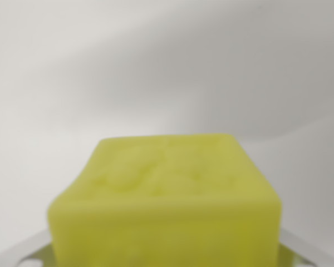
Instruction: Pick yellow cube
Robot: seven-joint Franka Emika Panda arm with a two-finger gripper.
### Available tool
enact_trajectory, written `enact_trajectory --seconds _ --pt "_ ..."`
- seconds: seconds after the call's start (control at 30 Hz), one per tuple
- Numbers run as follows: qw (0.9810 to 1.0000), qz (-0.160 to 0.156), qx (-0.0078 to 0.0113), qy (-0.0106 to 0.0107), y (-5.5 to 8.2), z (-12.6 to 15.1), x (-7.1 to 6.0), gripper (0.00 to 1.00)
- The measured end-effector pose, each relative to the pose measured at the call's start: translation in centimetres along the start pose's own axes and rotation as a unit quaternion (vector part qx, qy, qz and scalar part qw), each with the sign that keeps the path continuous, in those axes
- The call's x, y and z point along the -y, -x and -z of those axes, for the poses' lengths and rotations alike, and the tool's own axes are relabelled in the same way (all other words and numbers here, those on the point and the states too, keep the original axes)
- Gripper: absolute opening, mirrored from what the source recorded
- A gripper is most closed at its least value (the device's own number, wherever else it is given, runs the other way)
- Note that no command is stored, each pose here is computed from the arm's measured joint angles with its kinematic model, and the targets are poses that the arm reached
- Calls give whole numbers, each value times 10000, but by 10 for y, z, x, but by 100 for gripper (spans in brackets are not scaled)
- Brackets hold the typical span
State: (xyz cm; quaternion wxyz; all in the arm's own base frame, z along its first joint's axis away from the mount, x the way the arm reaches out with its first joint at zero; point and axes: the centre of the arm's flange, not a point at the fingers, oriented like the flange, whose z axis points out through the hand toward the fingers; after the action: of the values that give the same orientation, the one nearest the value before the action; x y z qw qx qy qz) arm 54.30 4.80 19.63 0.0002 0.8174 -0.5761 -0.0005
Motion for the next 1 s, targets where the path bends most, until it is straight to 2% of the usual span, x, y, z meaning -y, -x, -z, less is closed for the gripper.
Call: enact_trajectory --seconds 1.0 --pt "10000 1 2 5 0 75 0 0"
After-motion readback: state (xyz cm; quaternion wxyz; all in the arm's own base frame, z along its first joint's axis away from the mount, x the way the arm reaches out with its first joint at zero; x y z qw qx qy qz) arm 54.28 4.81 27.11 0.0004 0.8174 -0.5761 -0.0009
